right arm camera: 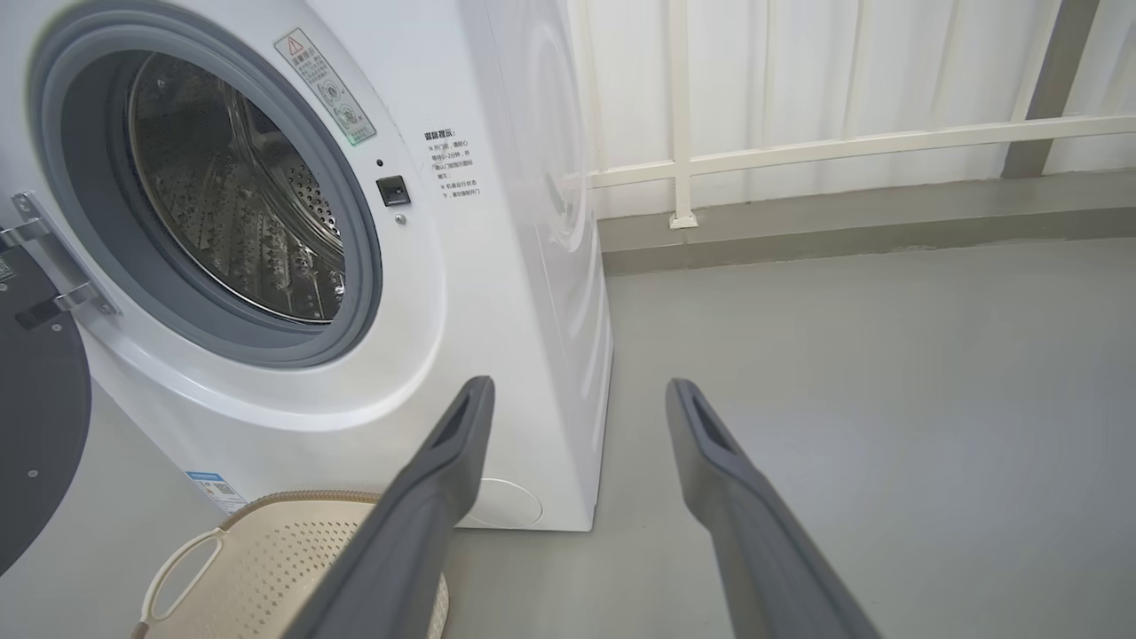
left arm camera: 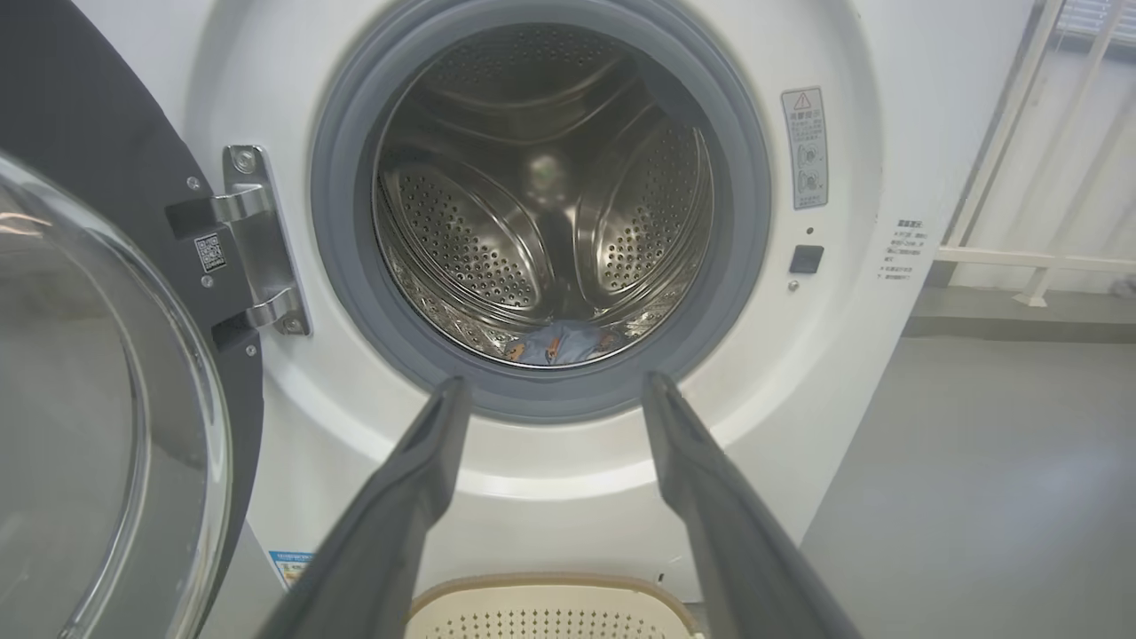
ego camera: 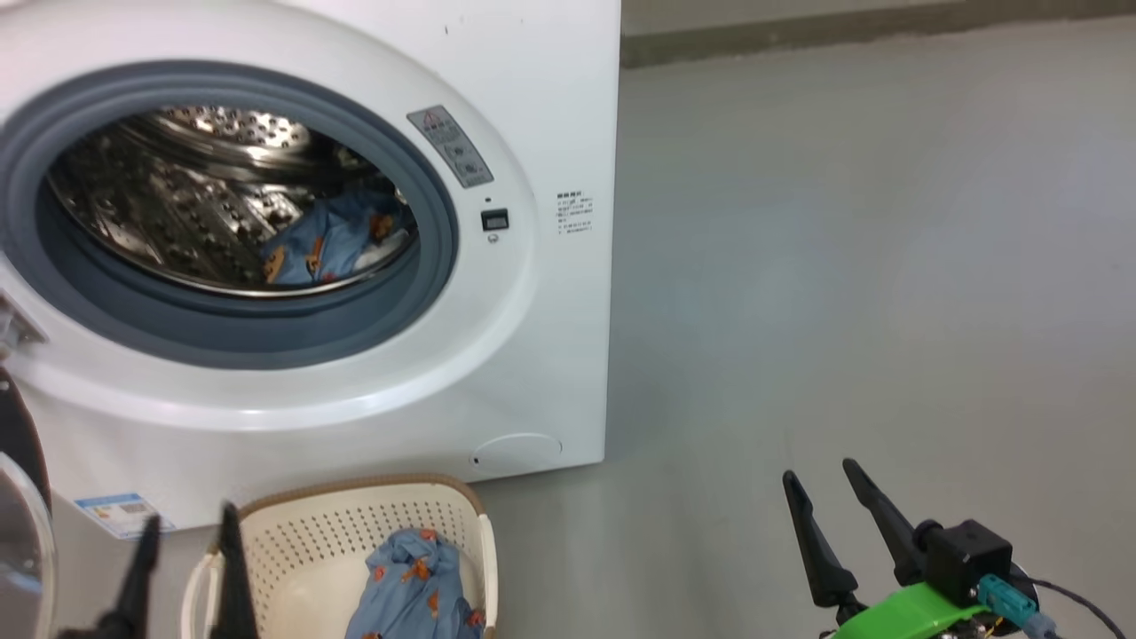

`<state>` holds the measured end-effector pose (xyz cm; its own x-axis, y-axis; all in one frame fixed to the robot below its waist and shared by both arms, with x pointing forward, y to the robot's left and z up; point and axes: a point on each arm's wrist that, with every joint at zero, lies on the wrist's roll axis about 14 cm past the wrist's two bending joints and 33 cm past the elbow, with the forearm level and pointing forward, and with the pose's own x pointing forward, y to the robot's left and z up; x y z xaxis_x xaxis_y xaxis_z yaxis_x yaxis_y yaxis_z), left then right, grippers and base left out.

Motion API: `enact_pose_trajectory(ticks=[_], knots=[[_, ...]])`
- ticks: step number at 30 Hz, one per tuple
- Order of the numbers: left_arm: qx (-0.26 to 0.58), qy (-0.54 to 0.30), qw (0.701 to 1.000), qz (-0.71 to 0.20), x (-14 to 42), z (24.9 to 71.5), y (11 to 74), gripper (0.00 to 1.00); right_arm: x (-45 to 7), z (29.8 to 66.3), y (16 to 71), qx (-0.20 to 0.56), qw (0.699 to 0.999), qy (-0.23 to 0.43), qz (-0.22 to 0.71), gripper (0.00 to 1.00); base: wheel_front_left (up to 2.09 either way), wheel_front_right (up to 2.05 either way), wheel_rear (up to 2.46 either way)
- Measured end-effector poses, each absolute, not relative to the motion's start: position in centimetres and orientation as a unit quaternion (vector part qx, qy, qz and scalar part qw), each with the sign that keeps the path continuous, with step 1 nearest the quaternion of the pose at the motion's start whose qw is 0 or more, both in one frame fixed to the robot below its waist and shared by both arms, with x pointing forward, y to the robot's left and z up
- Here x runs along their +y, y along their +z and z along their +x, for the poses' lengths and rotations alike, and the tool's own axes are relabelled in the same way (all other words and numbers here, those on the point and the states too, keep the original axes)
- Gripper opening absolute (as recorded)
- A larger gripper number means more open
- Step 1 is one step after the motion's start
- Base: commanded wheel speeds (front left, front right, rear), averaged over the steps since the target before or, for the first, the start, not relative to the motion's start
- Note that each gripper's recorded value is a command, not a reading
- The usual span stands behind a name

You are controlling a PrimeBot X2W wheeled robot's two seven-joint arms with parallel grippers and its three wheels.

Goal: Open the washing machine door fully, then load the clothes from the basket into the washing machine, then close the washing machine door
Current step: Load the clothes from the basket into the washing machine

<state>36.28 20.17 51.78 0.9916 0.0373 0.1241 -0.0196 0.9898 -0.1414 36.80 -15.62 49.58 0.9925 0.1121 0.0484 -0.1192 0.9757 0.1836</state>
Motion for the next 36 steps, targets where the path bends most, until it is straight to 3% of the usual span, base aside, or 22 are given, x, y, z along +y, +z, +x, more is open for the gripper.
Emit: enact_pose_trajectory(ticks=[9, 36], knots=[[-0.044, 0.010, 0.996, -0.081, 18.5, 33.9, 50.8, 1.00, -15.7, 36.0, 50.2, -0.029, 0.994, 0.059, 0.083, 1.00, 0.00, 0.00, 0.00], [-0.033, 0.018, 0.996, -0.084, 18.3, 33.2, 50.2, 1.00, -16.4, 35.6, 50.3, -0.033, 0.995, 0.049, 0.076, 1.00, 0.00, 0.00, 0.00]])
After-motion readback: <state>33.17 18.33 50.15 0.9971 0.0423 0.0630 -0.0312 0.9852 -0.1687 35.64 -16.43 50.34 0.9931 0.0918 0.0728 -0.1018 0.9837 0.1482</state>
